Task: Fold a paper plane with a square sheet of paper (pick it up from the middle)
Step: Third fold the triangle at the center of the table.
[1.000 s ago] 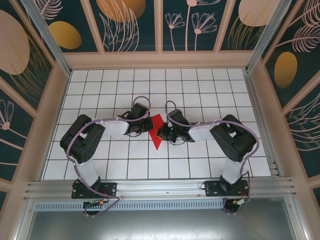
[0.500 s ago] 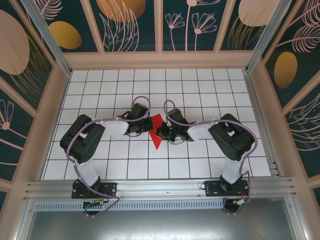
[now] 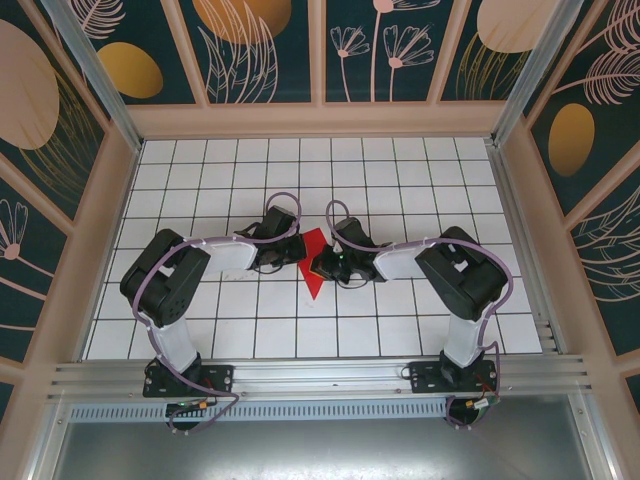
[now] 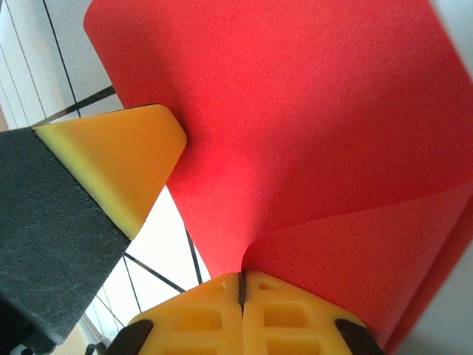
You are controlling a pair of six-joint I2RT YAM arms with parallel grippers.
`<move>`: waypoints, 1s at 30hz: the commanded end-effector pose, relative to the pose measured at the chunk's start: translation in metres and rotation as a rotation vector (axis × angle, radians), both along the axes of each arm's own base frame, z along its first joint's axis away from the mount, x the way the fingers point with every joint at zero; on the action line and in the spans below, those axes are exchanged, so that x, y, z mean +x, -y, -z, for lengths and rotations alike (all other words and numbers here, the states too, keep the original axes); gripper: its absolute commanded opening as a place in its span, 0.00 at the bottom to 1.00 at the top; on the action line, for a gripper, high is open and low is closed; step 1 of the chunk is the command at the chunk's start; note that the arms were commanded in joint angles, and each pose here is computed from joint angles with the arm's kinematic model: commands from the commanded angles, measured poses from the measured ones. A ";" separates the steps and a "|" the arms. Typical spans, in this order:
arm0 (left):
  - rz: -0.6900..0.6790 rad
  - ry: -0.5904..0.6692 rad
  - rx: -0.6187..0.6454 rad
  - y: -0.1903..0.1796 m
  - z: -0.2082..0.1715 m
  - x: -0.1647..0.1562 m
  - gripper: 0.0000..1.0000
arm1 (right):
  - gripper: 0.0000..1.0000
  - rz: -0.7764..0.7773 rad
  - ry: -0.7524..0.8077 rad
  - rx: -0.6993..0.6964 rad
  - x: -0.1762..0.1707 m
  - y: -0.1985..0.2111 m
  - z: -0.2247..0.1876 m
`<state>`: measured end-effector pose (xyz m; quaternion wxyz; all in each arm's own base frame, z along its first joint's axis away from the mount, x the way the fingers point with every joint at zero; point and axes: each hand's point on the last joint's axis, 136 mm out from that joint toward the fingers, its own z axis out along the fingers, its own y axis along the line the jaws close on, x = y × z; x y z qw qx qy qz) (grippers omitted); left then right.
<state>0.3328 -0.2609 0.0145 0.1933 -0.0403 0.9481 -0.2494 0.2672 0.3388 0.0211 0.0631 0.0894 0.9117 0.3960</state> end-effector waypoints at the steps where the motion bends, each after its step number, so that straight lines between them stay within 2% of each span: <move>1: 0.010 -0.070 0.034 -0.009 0.023 -0.015 0.08 | 0.00 -0.003 0.014 -0.037 0.001 0.002 0.004; 15: -0.008 -0.051 0.018 -0.008 0.011 -0.012 0.11 | 0.02 -0.001 -0.008 -0.050 -0.002 0.003 0.013; 24: -0.134 0.054 -0.017 -0.028 -0.039 0.003 0.30 | 0.16 -0.004 -0.041 -0.064 -0.006 0.005 0.022; 30: -0.157 0.063 -0.047 -0.035 -0.050 0.002 0.38 | 0.35 -0.001 -0.051 -0.075 -0.008 0.007 0.025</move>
